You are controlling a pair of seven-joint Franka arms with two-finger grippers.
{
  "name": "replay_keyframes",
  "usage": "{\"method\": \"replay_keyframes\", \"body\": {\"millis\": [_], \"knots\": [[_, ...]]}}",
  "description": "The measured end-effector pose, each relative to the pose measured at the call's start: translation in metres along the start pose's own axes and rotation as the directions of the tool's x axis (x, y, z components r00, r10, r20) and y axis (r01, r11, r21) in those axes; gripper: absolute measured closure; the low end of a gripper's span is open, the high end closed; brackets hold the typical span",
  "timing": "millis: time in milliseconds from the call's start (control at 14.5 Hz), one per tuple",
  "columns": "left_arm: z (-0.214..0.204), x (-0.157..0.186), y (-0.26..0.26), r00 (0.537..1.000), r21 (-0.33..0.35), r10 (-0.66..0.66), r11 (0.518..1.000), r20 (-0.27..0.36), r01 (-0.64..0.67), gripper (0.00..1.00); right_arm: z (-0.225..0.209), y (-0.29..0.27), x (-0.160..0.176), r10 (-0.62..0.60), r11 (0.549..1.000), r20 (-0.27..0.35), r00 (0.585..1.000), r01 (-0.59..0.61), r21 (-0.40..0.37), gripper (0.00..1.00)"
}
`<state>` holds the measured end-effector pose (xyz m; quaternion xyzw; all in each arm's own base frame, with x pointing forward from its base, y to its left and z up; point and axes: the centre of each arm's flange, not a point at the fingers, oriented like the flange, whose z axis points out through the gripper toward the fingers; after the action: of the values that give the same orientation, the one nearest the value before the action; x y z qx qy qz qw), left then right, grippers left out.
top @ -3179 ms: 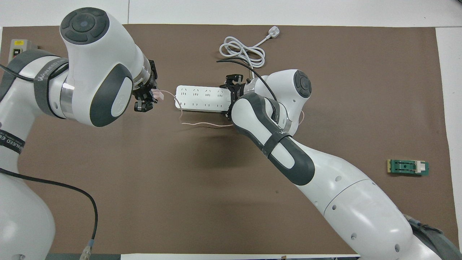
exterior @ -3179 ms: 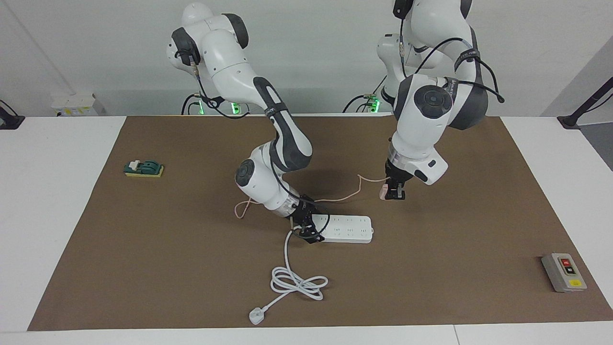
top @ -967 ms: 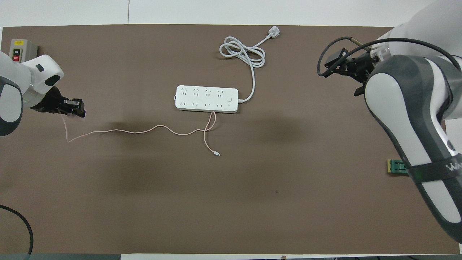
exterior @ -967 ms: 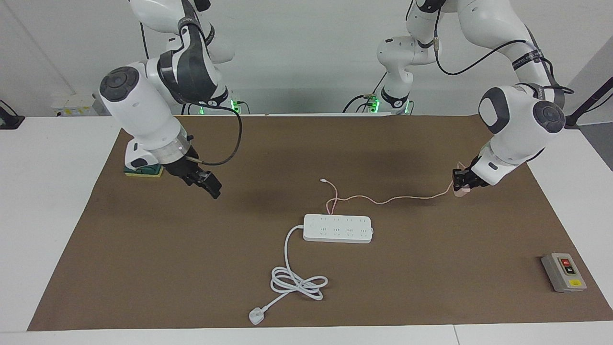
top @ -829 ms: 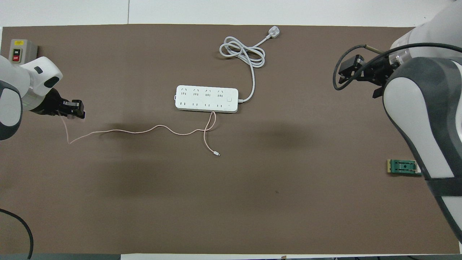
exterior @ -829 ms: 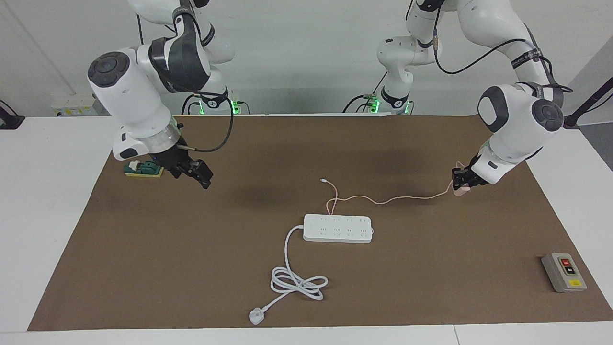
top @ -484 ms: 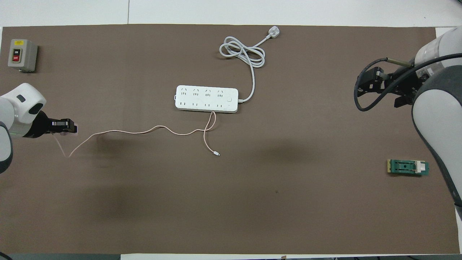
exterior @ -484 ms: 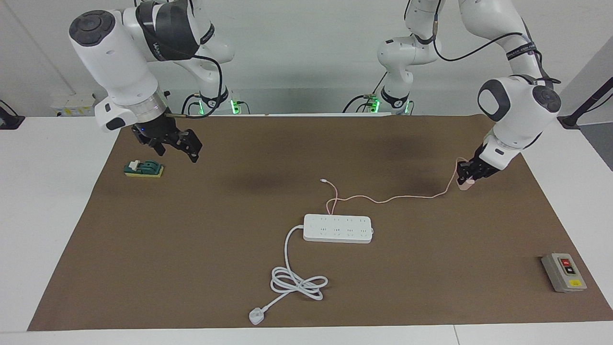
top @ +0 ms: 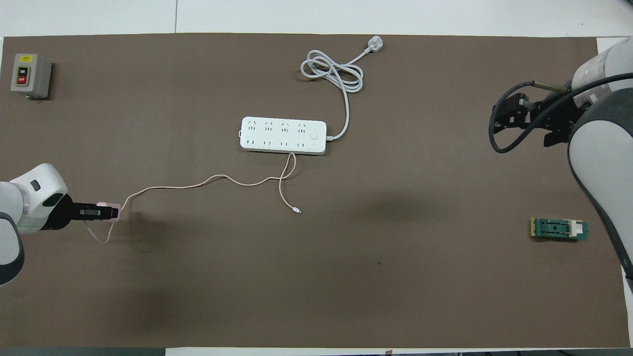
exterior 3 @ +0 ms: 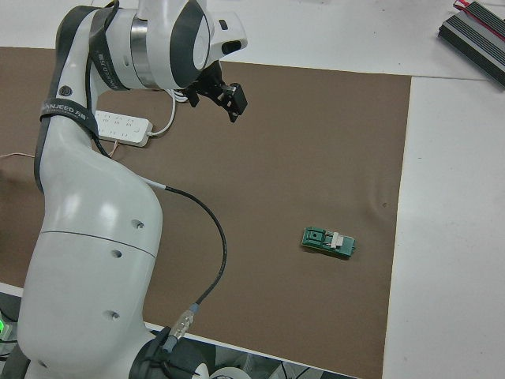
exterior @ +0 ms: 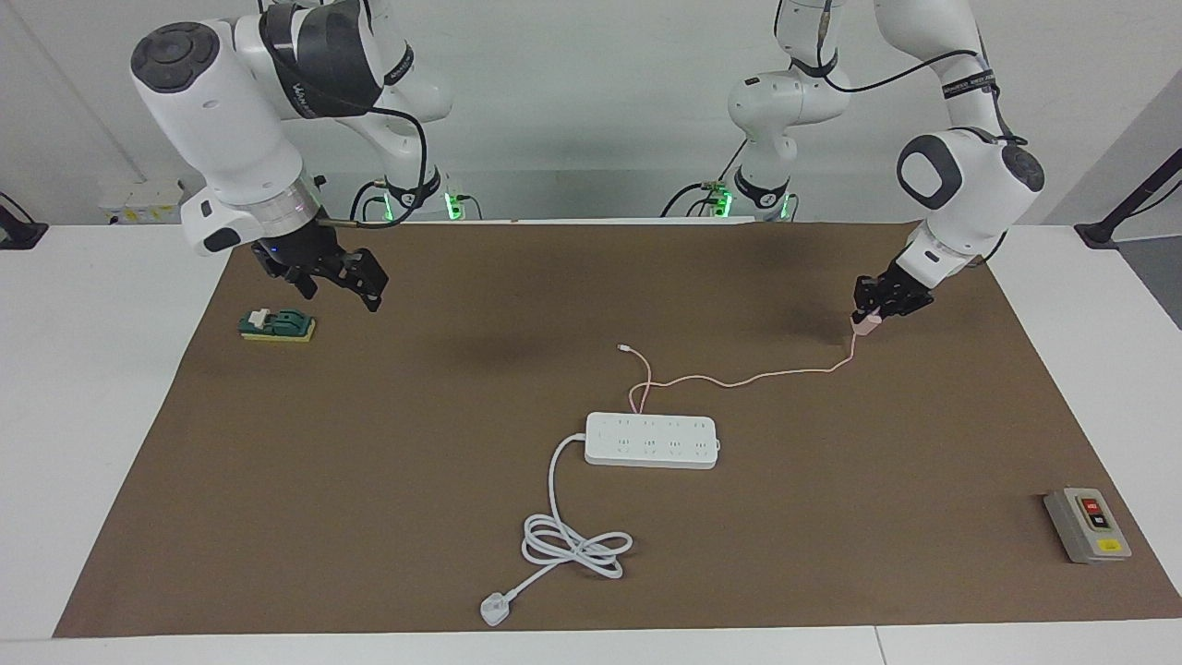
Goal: Unplug charger and place it aside
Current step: 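Lower the charger onto the table with the left gripper while the right gripper retracts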
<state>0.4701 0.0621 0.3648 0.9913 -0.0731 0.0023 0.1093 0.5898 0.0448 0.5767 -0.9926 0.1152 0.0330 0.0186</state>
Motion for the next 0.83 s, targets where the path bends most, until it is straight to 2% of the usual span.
{"method": "replay_keyframes", "body": {"millis": [207,415,553,691,829], "knots": [[0.006,0.000,-0.001,0.999,-0.028,-0.019,0.999,-0.031,0.018,0.69,-0.006,0.009,-0.009,-0.048,0.999,0.039,0.998,0.049,-0.011,0.00],[0.019,0.003,-0.006,0.998,-0.027,-0.038,0.999,-0.043,0.037,0.69,-0.014,0.027,-0.008,-0.030,1.000,0.024,0.999,0.030,-0.008,0.00],[0.028,0.005,-0.010,0.998,-0.025,-0.046,0.999,-0.042,0.045,0.69,-0.016,0.036,-0.003,-0.101,0.995,0.001,0.995,0.101,-0.003,0.00],[0.034,0.005,-0.012,0.998,-0.027,-0.051,0.998,-0.034,0.050,0.69,-0.018,0.067,0.004,-0.165,0.986,-0.006,0.986,0.165,-0.004,0.00],[0.034,0.005,-0.013,0.998,-0.027,-0.053,0.998,-0.035,0.052,0.69,-0.020,0.109,0.011,-0.141,0.990,-0.010,0.990,0.141,-0.005,0.00]]}}
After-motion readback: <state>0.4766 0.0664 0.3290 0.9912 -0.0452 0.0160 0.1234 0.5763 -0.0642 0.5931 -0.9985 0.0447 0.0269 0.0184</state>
